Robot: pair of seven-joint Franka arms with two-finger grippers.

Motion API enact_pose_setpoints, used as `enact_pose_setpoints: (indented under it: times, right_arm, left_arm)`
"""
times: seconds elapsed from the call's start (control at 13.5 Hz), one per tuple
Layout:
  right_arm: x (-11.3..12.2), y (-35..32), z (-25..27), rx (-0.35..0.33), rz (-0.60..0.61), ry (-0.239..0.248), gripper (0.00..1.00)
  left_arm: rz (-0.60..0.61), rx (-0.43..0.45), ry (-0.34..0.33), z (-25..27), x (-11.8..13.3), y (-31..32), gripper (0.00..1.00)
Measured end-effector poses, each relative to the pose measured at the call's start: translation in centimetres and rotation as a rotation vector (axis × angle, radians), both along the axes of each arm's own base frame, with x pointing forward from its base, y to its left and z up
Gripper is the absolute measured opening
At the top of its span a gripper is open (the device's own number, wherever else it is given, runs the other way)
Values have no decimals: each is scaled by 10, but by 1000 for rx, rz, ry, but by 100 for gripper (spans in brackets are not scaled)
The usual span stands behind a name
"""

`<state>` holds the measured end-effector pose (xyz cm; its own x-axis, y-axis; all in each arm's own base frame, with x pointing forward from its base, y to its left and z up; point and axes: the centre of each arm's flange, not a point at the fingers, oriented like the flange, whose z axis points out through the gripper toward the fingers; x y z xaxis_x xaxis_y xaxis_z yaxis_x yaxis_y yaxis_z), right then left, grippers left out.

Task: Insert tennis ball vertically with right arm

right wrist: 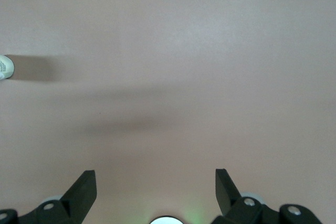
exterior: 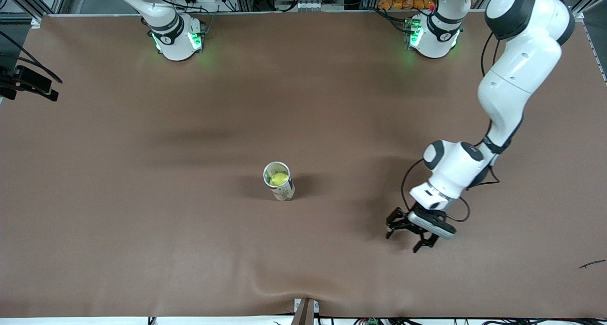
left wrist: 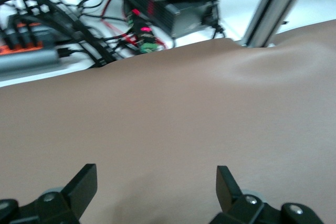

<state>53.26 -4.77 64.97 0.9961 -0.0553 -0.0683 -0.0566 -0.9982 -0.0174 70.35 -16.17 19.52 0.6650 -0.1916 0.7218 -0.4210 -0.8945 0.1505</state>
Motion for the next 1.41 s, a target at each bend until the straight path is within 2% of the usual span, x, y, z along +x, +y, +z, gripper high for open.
enact_pose_setpoints:
  times: [0.3, 0.59, 0.96, 1.26, 1.41]
  right_arm:
    - [2, -1, -1, 0, -3, 1, 100]
    - [6, -4, -8, -1, -10, 13, 100]
    - [9, -4, -12, -1, -12, 19, 100]
    - [10, -4, -11, -1, -10, 15, 100]
    - [12, -2, -9, -4, -7, -6, 100]
  left_arm:
    - [63, 32, 145, 24, 25, 41, 100]
    - [127, 95, 302, 89, 33, 61, 100]
    - [192, 242, 492, 187, 6, 62, 100]
    - [233, 351, 575, 249, -22, 79, 100]
    - [264, 390, 602, 278, -36, 91, 100]
